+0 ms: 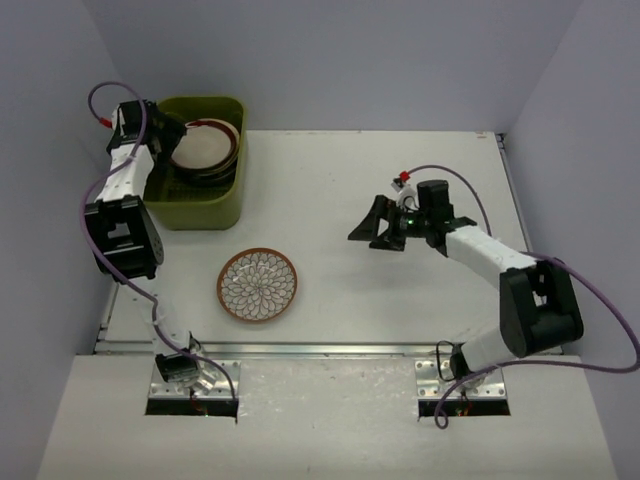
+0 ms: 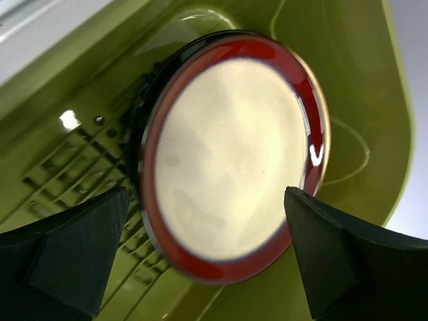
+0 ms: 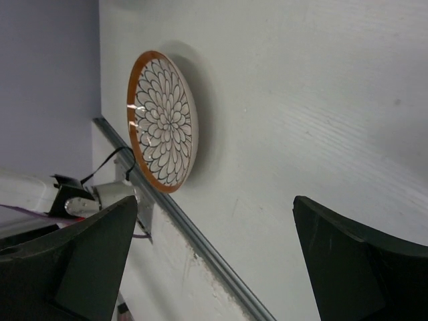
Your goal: Place the plates into the plastic bin on the countertop
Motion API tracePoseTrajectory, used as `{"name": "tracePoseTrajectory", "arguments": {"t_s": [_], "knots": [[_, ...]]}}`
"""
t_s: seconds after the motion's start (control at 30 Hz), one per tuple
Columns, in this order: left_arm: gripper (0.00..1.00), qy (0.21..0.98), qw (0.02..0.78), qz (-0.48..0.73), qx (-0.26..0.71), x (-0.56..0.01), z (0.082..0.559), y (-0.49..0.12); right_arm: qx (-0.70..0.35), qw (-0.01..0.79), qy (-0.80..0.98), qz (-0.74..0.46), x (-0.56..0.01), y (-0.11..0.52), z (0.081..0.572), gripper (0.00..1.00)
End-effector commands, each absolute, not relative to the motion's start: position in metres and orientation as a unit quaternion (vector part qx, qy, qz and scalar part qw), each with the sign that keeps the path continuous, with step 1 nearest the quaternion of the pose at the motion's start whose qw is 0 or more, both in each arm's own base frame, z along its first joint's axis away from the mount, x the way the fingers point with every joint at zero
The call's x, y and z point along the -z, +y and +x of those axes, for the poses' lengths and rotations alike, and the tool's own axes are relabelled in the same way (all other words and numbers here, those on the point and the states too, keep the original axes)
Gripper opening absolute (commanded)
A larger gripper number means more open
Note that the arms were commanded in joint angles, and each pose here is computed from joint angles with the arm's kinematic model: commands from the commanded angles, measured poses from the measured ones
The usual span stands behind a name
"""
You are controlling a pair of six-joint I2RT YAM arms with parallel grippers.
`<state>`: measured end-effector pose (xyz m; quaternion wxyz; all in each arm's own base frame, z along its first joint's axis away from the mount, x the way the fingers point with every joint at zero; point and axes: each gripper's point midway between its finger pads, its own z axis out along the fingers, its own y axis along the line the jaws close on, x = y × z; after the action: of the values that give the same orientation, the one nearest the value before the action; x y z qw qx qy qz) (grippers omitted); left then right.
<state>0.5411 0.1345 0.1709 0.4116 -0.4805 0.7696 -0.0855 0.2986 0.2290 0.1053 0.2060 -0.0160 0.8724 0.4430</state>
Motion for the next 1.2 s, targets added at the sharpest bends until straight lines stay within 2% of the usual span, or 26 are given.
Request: {"name": "tracePoseTrajectory", "arguments": {"t_s": [0.0, 0.07, 0.17, 0.27, 0.3, 0.37, 0.47, 0.5, 0.53, 0.57, 0.63, 0.7, 0.73, 0.93, 1.03, 1.17], "knots": [[1.0, 0.78, 0.444, -0.435, 0.066, -0.231, 0.506, 0.128, -0.447, 0.189, 0.873, -0.058, -0.081, 0.292, 0.307, 0.99], [1.0, 0.782, 0.448, -0.425, 0.087, -0.245, 0.487, 0.115, -0.467, 0.167, 0.865, -0.069, -0.073, 0.32, 0.308, 0.99], [1.0, 0.767, 0.491, -0.394, 0.126, -0.266, 0.446, 0.091, -0.481, 0.106, 0.866, -0.086, -0.031, 0.362, 0.297, 0.99], [1.0, 0.741, 0.548, -0.35, 0.167, -0.29, 0.402, 0.063, -0.485, 0.093, 0.864, -0.095, -0.014, 0.39, 0.297, 0.99], [1.0, 0.731, 0.564, -0.333, 0.189, -0.304, 0.394, 0.052, -0.482, 0.09, 0.866, -0.096, -0.008, 0.394, 0.296, 0.98], [1.0, 0.739, 0.554, -0.307, 0.232, -0.29, 0.374, 0.024, -0.472, 0.072, 0.874, -0.087, 0.009, 0.404, 0.295, 0.9], [1.0, 0.738, 0.564, -0.275, 0.247, -0.297, 0.355, 0.003, -0.467, 0.057, 0.879, -0.08, 0.024, 0.409, 0.29, 0.7], [1.0, 0.744, 0.564, -0.26, 0.247, -0.298, 0.347, -0.003, -0.463, 0.049, 0.882, -0.076, 0.033, 0.406, 0.285, 0.56], [1.0, 0.747, 0.56, -0.262, 0.245, -0.296, 0.343, -0.004, -0.461, 0.049, 0.883, -0.077, 0.035, 0.405, 0.283, 0.55], [1.0, 0.758, 0.553, -0.249, 0.24, -0.295, 0.338, -0.009, -0.46, 0.049, 0.883, -0.081, 0.036, 0.403, 0.281, 0.44], [1.0, 0.771, 0.545, -0.236, 0.231, -0.291, 0.332, -0.014, -0.461, 0.05, 0.881, -0.092, 0.036, 0.399, 0.275, 0.31], [1.0, 0.781, 0.541, -0.215, 0.228, -0.288, 0.327, -0.021, -0.466, 0.059, 0.876, -0.111, 0.031, 0.394, 0.269, 0.14], [1.0, 0.785, 0.536, -0.209, 0.229, -0.285, 0.325, -0.024, -0.468, 0.061, 0.874, -0.115, 0.028, 0.393, 0.267, 0.0], [1.0, 0.817, 0.503, -0.112, 0.259, -0.275, 0.311, -0.063, -0.487, 0.092, 0.866, -0.062, -0.01, 0.349, 0.271, 0.0], [1.0, 0.833, 0.47, -0.046, 0.289, -0.272, 0.301, -0.098, -0.514, 0.136, 0.847, -0.002, -0.055, 0.298, 0.295, 0.0], [1.0, 0.845, 0.423, 0.018, 0.328, -0.259, 0.29, -0.135, -0.457, 0.219, 0.862, -0.025, -0.098, 0.25, 0.315, 0.0]]}}
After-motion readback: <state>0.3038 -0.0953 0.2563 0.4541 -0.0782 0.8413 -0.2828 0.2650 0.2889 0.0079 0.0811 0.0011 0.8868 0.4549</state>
